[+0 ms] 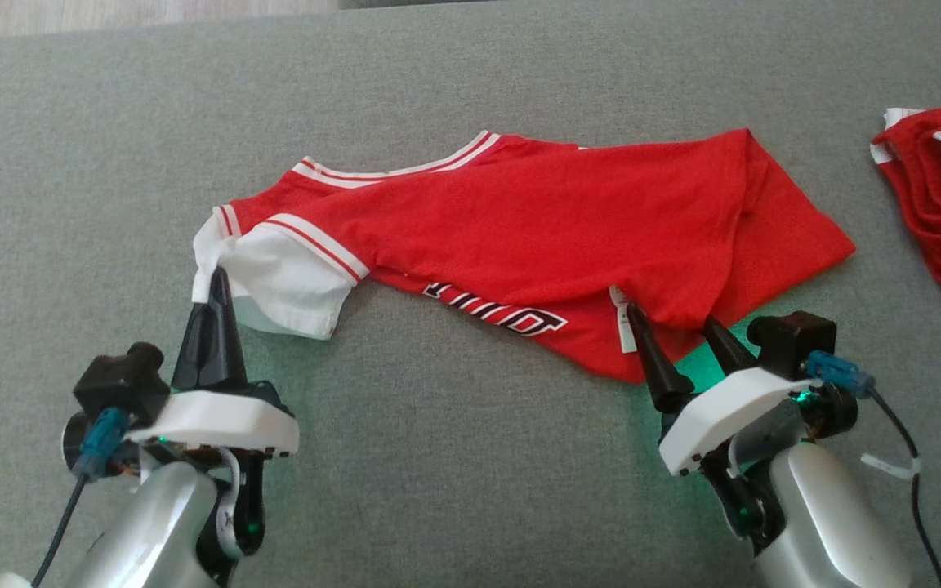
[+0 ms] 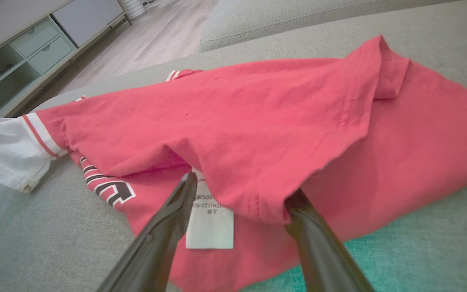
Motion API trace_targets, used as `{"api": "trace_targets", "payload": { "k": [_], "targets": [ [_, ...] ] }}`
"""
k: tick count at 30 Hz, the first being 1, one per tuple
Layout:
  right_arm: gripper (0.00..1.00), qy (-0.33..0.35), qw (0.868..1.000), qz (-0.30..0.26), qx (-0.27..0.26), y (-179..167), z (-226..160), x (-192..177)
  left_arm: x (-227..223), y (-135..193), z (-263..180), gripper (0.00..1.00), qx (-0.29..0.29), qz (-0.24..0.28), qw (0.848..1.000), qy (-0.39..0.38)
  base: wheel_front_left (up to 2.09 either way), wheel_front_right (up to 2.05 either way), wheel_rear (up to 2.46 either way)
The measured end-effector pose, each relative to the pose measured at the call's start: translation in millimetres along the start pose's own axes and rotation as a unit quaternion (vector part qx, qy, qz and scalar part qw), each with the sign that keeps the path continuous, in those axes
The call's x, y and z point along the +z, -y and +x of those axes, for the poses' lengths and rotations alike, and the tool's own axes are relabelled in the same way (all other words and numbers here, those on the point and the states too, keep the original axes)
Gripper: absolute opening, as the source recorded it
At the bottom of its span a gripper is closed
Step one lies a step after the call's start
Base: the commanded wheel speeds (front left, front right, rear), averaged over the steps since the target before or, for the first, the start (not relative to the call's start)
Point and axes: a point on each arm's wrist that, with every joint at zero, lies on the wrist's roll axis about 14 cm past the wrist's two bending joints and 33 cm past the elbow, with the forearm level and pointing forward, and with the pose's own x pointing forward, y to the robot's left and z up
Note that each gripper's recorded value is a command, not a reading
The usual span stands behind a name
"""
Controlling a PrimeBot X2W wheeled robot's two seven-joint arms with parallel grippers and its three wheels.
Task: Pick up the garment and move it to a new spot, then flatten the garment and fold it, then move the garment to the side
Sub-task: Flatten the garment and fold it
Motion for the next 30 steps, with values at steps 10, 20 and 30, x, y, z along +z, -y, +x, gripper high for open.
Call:
{"api": "trace_targets", "payload": {
  "k": [10,20,30],
  "targets": [
    [0.43,0.0,0.999,0.048,-0.012,9.1,1.2,-4.2,0.9,-3.7,-1.5,0.0,0.006,0.001,1.0,0.0,0.0,0.0,0.0],
    [0.0,0.044,0.998,0.046,-0.016,13.0,2.0,17.3,10.6,-3.1,-1.9,0.0,0.003,0.001,1.0,0.014,0.0,0.0,0.0],
    [0.0,0.183,0.982,-0.031,-0.025,10.8,-29.9,116.6,83.8,24.8,-19.2,0.0,-0.048,0.002,0.992,0.12,0.0,0.0,0.0]
  ]
}}
